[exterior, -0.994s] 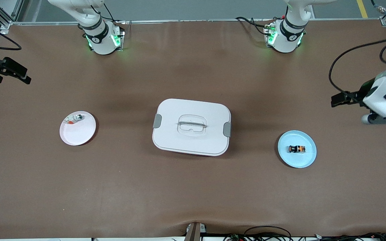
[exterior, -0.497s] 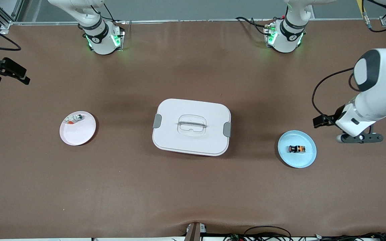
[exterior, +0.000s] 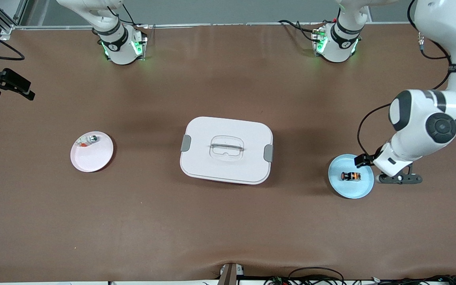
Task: Transfer orange switch to right arm and place
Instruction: 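Lower the left gripper onto the orange switch on the blue plate, then close the left gripper on the orange switch and lift it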
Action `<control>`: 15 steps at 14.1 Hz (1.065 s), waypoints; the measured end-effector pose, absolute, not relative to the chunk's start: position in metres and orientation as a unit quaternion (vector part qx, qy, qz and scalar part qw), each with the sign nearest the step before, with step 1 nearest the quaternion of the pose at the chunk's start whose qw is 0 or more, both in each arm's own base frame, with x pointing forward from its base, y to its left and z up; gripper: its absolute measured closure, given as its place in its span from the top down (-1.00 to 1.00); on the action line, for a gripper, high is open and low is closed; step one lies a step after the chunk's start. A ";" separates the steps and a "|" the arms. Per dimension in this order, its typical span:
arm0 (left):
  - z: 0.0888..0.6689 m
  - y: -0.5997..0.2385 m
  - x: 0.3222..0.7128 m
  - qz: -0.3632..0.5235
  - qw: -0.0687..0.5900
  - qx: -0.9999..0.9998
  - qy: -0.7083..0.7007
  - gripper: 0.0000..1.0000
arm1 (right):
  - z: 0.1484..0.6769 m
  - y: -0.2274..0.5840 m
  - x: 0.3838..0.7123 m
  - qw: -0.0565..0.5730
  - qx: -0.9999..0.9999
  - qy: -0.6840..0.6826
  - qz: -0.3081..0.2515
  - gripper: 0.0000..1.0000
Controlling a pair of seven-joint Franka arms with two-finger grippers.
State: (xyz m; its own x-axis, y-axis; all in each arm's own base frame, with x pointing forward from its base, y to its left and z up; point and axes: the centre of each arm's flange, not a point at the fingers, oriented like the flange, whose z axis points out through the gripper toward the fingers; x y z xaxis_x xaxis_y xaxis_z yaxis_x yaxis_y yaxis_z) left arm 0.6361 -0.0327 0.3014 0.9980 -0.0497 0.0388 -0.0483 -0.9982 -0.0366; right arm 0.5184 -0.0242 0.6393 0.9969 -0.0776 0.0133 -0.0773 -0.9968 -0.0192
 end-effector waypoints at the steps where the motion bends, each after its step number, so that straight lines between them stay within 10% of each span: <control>1: 0.286 -0.034 0.639 -0.026 0.017 -0.999 0.027 1.00 | 0.639 -0.024 0.518 0.009 -0.999 0.039 -0.007 1.00; 15: 0.193 -0.046 0.640 -0.018 0.005 -0.999 0.038 1.00 | 0.639 -0.024 0.518 0.009 -0.999 0.039 -0.007 1.00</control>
State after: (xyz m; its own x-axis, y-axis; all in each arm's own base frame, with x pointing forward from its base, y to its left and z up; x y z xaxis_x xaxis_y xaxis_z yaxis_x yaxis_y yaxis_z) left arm 0.6400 -0.0456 0.1932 0.9964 -0.0760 0.0364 -0.0756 -0.9971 -0.0106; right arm 0.5184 -0.0243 0.6388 0.9969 -0.0777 0.0123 -0.0775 -0.9968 -0.0191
